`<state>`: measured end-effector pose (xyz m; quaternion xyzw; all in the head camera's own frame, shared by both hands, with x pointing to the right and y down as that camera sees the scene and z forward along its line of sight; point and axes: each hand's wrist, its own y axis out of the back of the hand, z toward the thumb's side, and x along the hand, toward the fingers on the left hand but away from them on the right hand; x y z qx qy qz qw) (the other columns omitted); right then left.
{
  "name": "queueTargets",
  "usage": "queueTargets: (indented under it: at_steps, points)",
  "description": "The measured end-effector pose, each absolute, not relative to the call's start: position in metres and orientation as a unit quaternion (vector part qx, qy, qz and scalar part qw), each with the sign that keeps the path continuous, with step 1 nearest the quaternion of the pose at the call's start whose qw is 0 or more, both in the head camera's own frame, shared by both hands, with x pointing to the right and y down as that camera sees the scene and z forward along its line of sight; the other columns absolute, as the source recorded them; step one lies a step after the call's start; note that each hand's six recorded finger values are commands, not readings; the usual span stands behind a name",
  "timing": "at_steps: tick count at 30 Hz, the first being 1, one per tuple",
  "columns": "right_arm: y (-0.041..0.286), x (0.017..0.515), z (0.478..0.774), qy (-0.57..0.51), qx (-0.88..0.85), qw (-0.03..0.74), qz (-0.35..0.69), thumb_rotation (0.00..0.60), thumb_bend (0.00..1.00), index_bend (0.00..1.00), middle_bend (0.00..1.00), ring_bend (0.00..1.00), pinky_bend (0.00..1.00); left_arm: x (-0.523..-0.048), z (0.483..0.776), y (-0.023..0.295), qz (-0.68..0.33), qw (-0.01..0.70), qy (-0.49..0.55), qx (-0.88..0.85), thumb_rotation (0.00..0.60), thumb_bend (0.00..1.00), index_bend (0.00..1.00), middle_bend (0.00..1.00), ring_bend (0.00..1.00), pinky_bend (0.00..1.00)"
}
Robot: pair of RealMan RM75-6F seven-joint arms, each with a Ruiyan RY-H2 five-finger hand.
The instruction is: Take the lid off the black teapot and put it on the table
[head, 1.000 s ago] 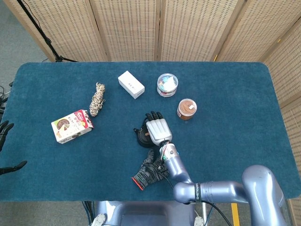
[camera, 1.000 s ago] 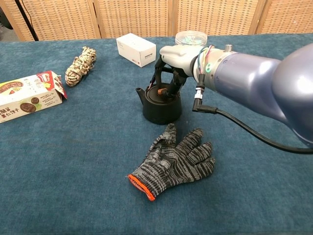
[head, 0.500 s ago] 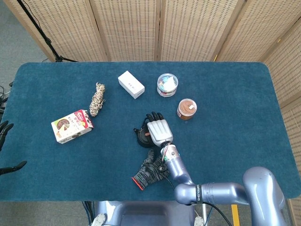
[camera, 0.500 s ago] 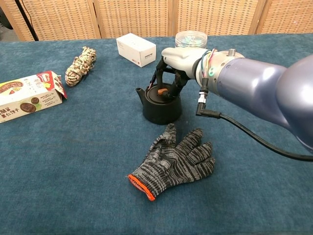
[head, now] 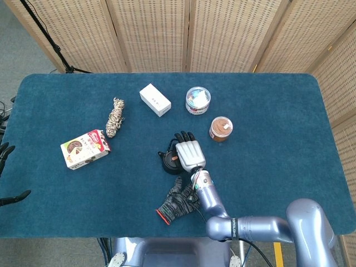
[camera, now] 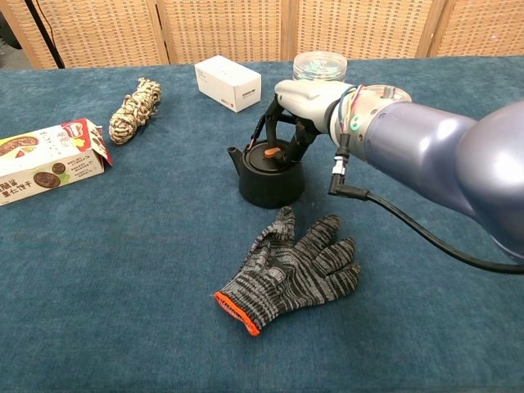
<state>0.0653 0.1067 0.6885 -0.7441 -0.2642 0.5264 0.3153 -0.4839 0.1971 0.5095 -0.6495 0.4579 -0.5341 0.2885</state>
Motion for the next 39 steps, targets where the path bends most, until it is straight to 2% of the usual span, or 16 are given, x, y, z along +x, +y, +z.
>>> queueTargets:
  at_steps: [8, 28, 34, 39]
  points:
    - [0.107, 0.063, 0.69, -0.266, -0.742, 0.322, 0.524, 0.6, 0.46, 0.59, 0.14, 0.0, 0.08, -0.484, 0.509, 0.197, -0.533, 0.288, 0.459, -0.65, 0.6, 0.0, 0.0, 0.0, 0.0, 0.0]
    - [0.097, 0.069, 0.656, -0.298, -0.742, 0.338, 0.496, 0.6, 0.46, 0.6, 0.15, 0.0, 0.09, -0.484, 0.508, 0.198, -0.531, 0.287, 0.459, -0.651, 0.6, 0.0, 0.0, 0.0, 0.0, 0.0]
    - [0.082, 0.086, 0.634, -0.321, -0.728, 0.349, 0.495, 0.6, 0.46, 0.6, 0.15, 0.0, 0.09, -0.485, 0.508, 0.197, -0.531, 0.286, 0.46, -0.652, 0.6, 0.0, 0.0, 0.0, 0.0, 0.0]
    - [0.065, 0.121, 0.619, -0.343, -0.704, 0.356, 0.51, 0.6, 0.46, 0.6, 0.15, 0.0, 0.09, -0.484, 0.507, 0.199, -0.529, 0.288, 0.46, -0.652, 0.6, 0.0, 0.0, 0.0, 0.0, 0.0]
